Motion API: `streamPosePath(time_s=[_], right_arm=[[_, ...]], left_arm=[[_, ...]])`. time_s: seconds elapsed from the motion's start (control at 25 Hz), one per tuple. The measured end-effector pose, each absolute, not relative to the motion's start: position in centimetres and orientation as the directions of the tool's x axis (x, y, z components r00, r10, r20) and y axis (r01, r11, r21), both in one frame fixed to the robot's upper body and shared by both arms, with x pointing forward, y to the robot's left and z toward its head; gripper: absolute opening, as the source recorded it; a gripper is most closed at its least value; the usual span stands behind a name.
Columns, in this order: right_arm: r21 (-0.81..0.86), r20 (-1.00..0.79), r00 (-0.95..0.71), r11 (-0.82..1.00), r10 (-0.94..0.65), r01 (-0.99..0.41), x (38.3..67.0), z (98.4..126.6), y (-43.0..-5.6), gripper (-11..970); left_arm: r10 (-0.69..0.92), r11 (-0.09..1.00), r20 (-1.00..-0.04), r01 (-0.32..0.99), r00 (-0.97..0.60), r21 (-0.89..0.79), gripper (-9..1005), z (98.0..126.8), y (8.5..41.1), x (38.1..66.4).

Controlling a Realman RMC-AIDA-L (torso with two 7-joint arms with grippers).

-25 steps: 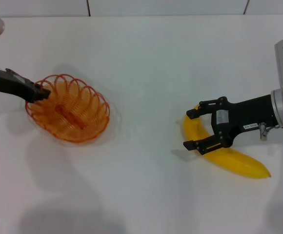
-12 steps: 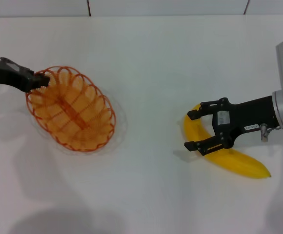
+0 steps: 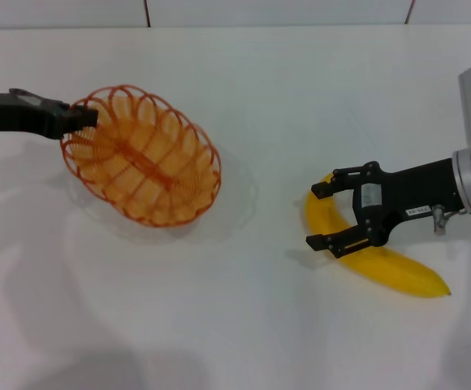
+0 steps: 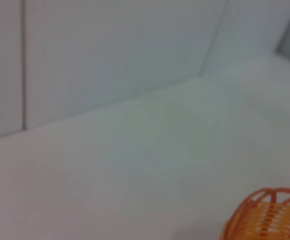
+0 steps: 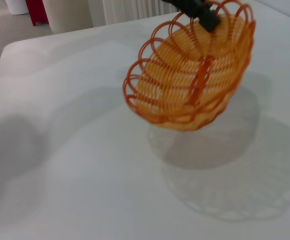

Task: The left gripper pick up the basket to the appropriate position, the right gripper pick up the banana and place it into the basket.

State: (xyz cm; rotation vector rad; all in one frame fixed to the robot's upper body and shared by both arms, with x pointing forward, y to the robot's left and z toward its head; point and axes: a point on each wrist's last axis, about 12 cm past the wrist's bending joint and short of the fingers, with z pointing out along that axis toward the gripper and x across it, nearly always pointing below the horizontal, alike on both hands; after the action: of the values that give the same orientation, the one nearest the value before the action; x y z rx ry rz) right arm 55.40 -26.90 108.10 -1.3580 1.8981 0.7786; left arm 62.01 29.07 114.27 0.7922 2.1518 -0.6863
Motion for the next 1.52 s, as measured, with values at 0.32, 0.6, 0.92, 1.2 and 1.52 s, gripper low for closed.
streamPosePath(time_s=[0.32,0.6,0.92,1.2,1.52], right_arm=[[0.081,-0.803,-0.234,0.289,-0.548,-0.954,55.6,108.4,-26.9,894],[0.078,-0.802,-0.234,0.292,-0.55,-0.953,55.8,108.6,-26.9,894],[0.08,-0.802,-0.235,0.291,-0.549,-0.953,55.8,108.6,-26.9,893],[0.094,-0.799,-0.245,0.288,-0.549,-0.953,55.9,108.8,-26.6,893],[0.087,-0.801,-0.233,0.278,-0.552,-0.957,56.1,109.1,-26.4,894]], left_arm=[[0.078,0.75,-0.791,0.559,-0.606,-0.354,76,112.7,31.3,61.1],[-0.046,0.79,-0.755,0.439,-0.654,-0.428,77,109.9,31.4,60.9],[-0.082,0.809,-0.716,0.373,-0.694,-0.454,77,107.6,29.7,61.0],[-0.122,0.81,-0.704,0.339,-0.7,-0.478,76,107.0,28.4,61.6],[-0.149,0.809,-0.705,0.324,-0.694,-0.49,76,107.1,27.1,62.5]])
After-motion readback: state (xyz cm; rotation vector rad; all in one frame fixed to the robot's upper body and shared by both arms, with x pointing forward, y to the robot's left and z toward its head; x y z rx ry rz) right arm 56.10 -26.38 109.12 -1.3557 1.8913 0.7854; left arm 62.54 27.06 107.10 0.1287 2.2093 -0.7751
